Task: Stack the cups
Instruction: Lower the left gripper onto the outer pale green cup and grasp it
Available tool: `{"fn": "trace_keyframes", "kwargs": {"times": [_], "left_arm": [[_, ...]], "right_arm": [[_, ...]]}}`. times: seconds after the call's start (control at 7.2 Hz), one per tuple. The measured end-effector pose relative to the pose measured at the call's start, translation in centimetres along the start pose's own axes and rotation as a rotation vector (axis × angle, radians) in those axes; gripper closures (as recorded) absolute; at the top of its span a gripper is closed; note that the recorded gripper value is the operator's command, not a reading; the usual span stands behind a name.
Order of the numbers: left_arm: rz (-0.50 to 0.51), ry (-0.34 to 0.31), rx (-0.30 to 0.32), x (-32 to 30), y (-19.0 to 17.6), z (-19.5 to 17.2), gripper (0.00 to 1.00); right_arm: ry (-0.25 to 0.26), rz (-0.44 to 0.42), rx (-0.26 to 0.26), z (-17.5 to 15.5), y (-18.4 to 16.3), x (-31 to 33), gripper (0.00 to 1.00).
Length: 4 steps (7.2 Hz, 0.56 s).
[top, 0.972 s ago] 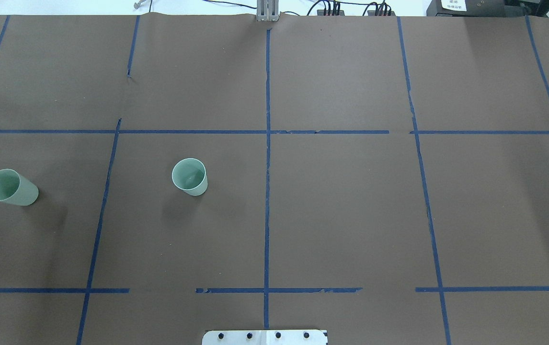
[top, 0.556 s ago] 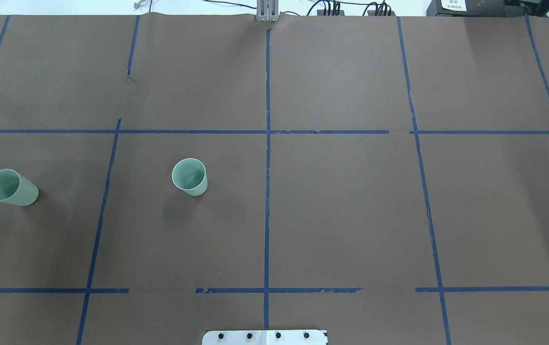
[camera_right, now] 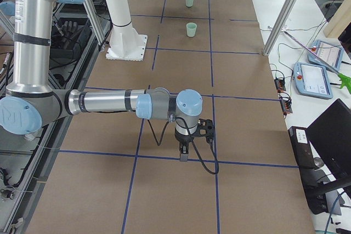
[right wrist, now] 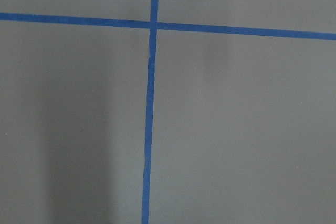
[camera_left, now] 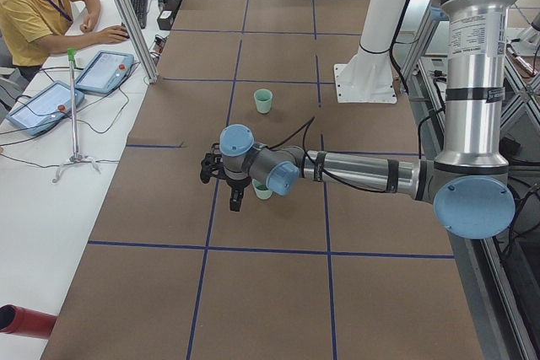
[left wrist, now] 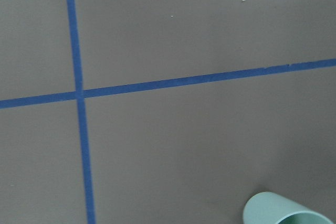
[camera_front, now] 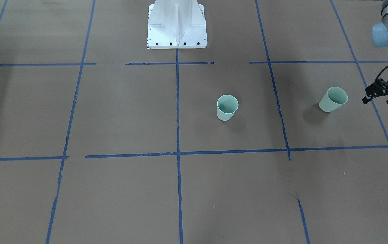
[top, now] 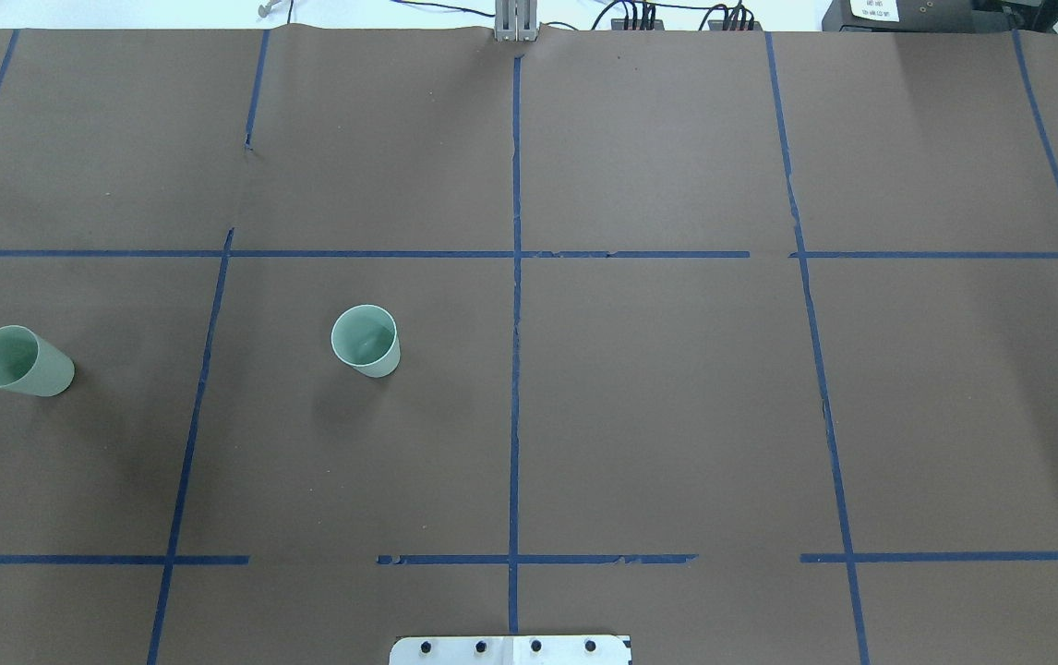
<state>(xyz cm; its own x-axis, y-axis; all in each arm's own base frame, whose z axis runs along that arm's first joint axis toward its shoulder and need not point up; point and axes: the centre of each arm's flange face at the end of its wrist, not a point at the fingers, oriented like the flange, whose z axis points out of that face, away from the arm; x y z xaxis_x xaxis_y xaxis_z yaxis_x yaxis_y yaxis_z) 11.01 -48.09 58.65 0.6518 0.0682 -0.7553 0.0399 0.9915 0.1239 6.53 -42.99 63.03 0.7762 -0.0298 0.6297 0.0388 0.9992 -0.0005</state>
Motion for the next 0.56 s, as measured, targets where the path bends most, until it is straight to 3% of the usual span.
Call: {"fn": "trace_keyframes", "kwargs": {"times": [0.28, 0.42, 0.56], "left_arm": [[-0.023, 0.009, 0.011, 1.7, 2.2, 2.5, 0.0], [-0.024, 0.023, 0.006, 2.3, 3.3, 3.5, 0.07], [-0.021, 0.031, -0.004, 2.7, 4.2, 4.2, 0.96]], "right_arm": [[0.0, 0.0, 0.0, 0.0, 0.0, 0.0, 0.0], [0.0, 0.0, 0.0, 0.0, 0.0, 0.0, 0.0], [0.0, 0.0, 0.0, 0.0, 0.0, 0.0, 0.0]]}}
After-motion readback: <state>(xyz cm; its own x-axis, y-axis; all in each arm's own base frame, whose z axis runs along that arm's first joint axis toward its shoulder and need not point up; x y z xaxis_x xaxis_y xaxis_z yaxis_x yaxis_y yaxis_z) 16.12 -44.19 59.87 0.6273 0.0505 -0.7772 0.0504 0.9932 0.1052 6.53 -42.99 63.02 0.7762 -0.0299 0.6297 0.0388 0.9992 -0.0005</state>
